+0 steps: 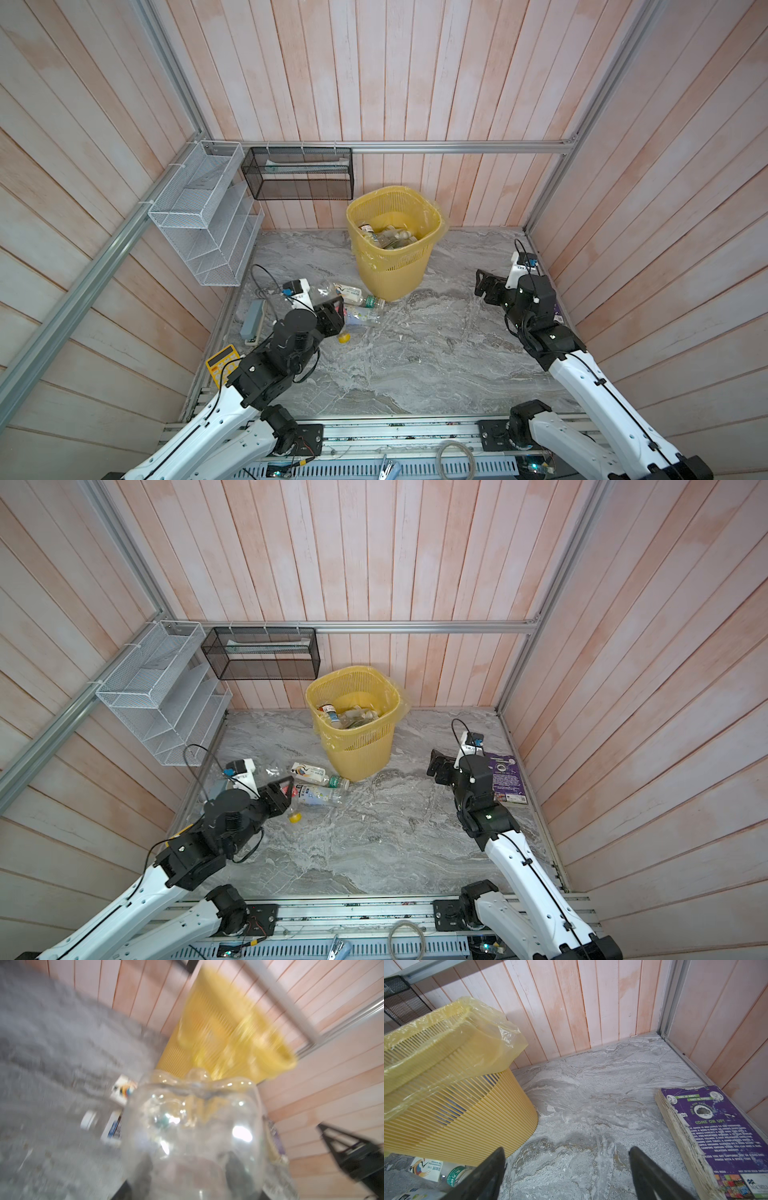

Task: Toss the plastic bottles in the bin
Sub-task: 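Close the left gripper on the clear bottle and lift it, then swing the clear bottle over the bin and open the left gripper, then draw the left arm back and lower it to the oolong tea bottle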

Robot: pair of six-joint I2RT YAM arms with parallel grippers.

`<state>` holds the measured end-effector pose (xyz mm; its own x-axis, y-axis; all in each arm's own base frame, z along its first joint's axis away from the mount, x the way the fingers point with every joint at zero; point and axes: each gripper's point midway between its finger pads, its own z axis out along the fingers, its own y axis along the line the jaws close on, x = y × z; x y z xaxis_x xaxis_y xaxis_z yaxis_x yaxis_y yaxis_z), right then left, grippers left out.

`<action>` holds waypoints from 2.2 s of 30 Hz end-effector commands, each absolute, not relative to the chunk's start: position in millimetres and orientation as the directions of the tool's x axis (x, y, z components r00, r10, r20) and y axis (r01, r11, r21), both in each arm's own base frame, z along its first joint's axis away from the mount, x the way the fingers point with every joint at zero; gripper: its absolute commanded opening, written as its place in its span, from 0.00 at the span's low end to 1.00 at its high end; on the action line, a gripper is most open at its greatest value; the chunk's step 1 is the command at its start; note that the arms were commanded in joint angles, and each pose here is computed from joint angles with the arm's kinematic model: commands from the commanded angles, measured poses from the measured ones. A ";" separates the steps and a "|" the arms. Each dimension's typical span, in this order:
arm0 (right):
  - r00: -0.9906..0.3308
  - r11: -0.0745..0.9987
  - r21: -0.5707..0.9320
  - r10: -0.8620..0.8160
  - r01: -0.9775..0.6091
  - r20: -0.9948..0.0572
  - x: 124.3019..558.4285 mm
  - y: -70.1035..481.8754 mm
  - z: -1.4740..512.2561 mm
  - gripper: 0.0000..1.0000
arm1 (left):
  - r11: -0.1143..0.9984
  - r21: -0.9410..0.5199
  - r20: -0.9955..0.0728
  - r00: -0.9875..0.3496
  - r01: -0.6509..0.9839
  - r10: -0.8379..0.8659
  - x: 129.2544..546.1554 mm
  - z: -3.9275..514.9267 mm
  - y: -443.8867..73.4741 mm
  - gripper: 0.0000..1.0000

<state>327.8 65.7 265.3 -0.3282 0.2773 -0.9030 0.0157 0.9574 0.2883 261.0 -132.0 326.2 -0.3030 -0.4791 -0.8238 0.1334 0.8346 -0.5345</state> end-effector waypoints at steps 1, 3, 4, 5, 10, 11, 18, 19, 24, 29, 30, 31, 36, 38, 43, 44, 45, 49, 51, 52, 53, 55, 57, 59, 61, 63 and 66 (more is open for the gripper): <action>-0.298 0.953 0.298 0.300 0.053 -0.906 323.8 56.1 270.6 0.93 | 0.879 -0.432 -0.888 0.073 0.202 -0.453 273.3 441.6 -116.3 0.47; -0.282 0.952 0.301 0.306 0.061 -0.909 321.2 53.3 275.1 0.93 | 0.891 -0.375 -0.885 0.186 0.254 -0.426 282.1 484.5 -128.4 0.47; -0.278 0.951 0.301 0.307 0.065 -0.910 320.0 51.8 275.9 0.93 | 0.897 -0.351 -0.886 0.214 0.270 -0.412 288.4 497.6 -136.2 0.48; -0.271 0.951 0.302 0.309 0.068 -0.912 318.7 50.6 278.0 0.93 | 0.899 -0.322 -0.891 0.228 0.296 -0.394 297.9 509.5 -148.4 0.48; -0.258 0.950 0.305 0.312 0.069 -0.914 313.1 47.9 283.6 0.93 | 0.863 -0.278 -0.921 0.137 0.423 -0.364 364.5 516.7 -212.0 0.50; -0.256 0.950 0.304 0.311 0.070 -0.915 311.7 47.2 284.5 0.93 | 0.848 -0.290 -0.930 0.080 0.445 -0.359 383.4 506.5 -225.3 0.54; -0.229 0.953 0.294 0.302 0.069 -0.925 303.5 42.3 301.4 0.93 | 0.803 -0.338 -0.938 -0.244 0.491 -0.246 461.1 449.9 -296.8 0.86; -0.225 0.954 0.292 0.301 0.073 -0.927 302.2 40.9 302.3 0.93 | 0.800 -0.343 -0.937 -0.242 0.492 -0.254 461.7 452.6 -297.2 0.90; -0.222 0.953 0.293 0.303 0.078 -0.927 297.0 38.4 300.3 0.93 | 0.801 -0.334 -0.942 -0.157 0.497 -0.295 442.4 480.1 -282.5 1.00; -0.246 0.950 0.302 0.311 0.078 -0.918 298.9 41.0 290.6 0.93 | 0.841 -0.307 -0.951 -0.104 0.446 -0.292 422.1 488.4 -254.6 1.00; -0.247 0.950 0.303 0.313 0.077 -0.917 300.0 41.6 289.9 0.93 | 0.851 -0.303 -0.952 -0.098 0.430 -0.289 417.6 486.6 -247.9 1.00; -0.250 0.950 0.304 0.313 0.075 -0.917 300.5 42.4 289.3 0.93 | 0.859 -0.298 -0.954 -0.091 0.415 -0.287 413.8 485.6 -241.9 1.00; -0.265 0.950 0.304 0.312 0.069 -0.912 304.7 45.5 283.4 0.93 | 0.903 -0.333 -0.942 -0.136 0.272 -0.307 399.4 438.7 -199.2 1.00; -0.281 0.948 0.311 0.317 0.064 -0.906 306.9 48.5 278.0 0.93 | 0.901 -0.387 -0.916 -0.200 0.199 -0.349 391.9 400.5 -180.5 1.00; -0.308 0.945 0.323 0.324 0.056 -0.894 311.9 53.8 265.2 0.93 | 0.847 -0.531 -0.806 -0.313 0.009 -0.502 363.0 314.7 -139.4 1.00; -0.314 0.944 0.326 0.325 0.053 -0.892 313.3 55.3 263.1 0.93 | 0.826 -0.562 -0.774 -0.329 -0.033 -0.540 356.1 297.8 -133.4 1.00; -0.320 0.943 0.330 0.328 0.052 -0.889 314.4 56.5 261.0 0.93 | 0.803 -0.592 -0.745 -0.338 -0.064 -0.576 350.2 287.3 -129.3 1.00; -0.334 0.935 0.350 0.346 0.050 -0.877 318.7 60.4 255.1 0.93 | 0.713 -0.677 -0.608 -0.407 -0.184 -0.682 334.1 229.8 -125.9 1.00; -0.340 0.934 0.353 0.348 0.050 -0.873 319.9 61.4 252.3 0.93 | 0.676 -0.699 -0.540 -0.447 -0.233 -0.713 330.7 205.3 -130.6 1.00; -0.342 0.934 0.353 0.349 0.053 -0.873 320.0 61.3 251.5 0.93 | 0.657 -0.709 -0.505 -0.466 -0.256 -0.726 330.1 194.1 -133.9 0.99; -0.344 0.934 0.353 0.348 0.053 -0.872 319.9 61.4 251.0 0.93 | 0.635 -0.723 -0.470 -0.479 -0.273 -0.741 330.1 184.3 -138.0 0.99; -0.346 0.936 0.347 0.346 0.060 -0.872 318.7 59.9 249.8 0.93 | 0.593 -0.749 -0.405 -0.503 -0.296 -0.764 330.8 168.7 -147.0 0.96; -0.344 0.937 0.342 0.343 0.067 -0.874 316.9 57.6 250.0 0.93 | 0.550 -0.771 -0.344 -0.517 -0.321 -0.784 331.7 155.7 -154.6 0.94; -0.339 0.939 0.337 0.342 0.075 -0.876 314.6 55.1 250.4 0.93 | 0.516 -0.785 -0.296 -0.524 -0.343 -0.798 333.1 146.8 -160.5 0.91; -0.337 0.940 0.332 0.340 0.082 -0.878 312.4 53.1 249.5 0.93 | 0.489 -0.787 -0.255 -0.523 -0.377 -0.813 332.4 139.3 -162.5 0.90; -0.337 0.940 0.331 0.341 0.089 -0.878 310.7 51.4 247.5 0.93 | 0.466 -0.784 -0.219 -0.519 -0.411 -0.826 330.3 131.6 -163.2 0.88; -0.342 0.938 0.334 0.346 0.098 -0.873 308.9 50.2 242.6 0.93 | 0.436 -0.777 -0.180 -0.502 -0.455 -0.846 326.7 121.2 -163.0 0.88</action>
<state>312.2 55.9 253.8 -0.3298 0.3382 -0.8814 0.0633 0.9394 0.3368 329.8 -159.1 130.0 -0.5217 -0.8124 -0.2606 -0.4105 0.5068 -0.7581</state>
